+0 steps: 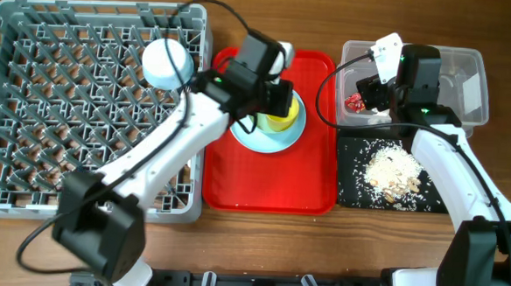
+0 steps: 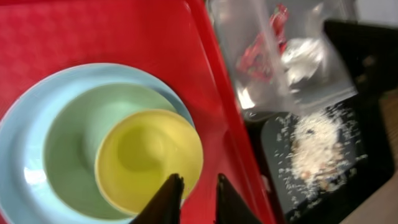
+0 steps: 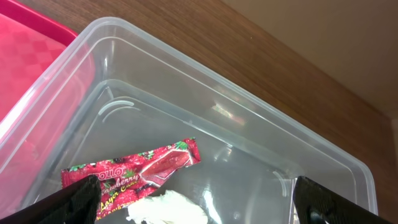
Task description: Sort waste into correct bins and load items into the dishwasher rack
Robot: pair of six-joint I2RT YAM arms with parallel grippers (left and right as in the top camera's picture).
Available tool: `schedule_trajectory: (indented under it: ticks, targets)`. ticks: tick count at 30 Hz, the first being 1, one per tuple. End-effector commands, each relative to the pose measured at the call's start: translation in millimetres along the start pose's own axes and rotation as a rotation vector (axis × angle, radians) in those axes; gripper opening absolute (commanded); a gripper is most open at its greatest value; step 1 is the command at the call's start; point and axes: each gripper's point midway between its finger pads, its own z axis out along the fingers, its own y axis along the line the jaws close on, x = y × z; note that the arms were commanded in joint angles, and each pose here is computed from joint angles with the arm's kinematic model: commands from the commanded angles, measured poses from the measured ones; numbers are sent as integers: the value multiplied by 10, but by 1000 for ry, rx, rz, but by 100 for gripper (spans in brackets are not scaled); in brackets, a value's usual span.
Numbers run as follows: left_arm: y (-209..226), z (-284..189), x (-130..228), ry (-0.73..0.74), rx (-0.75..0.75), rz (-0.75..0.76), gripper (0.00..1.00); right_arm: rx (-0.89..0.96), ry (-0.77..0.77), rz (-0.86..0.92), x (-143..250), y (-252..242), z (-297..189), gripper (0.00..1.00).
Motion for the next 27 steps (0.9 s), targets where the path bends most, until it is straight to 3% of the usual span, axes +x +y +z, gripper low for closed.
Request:
schedule_trajectory:
  ticks: [1,16,19,23,27]
  targets:
    - [22,291,118,48,-31,24,27,1,-7,-3,-38,-21,16,100]
    - [26,540,248,92,-31,274,31,1,-7,-2,-38,-21,16,100]
    - [29,571,240,88,-30,275,28,1,-7,-2,-38,-21,16,100]
    - [53,628,266,98,-34,272,16,1,-6,-3,-37,-21,16,100]
    - [98,711,329,122,-40,268,16,1,-6,-2,-37,-21,16,100]
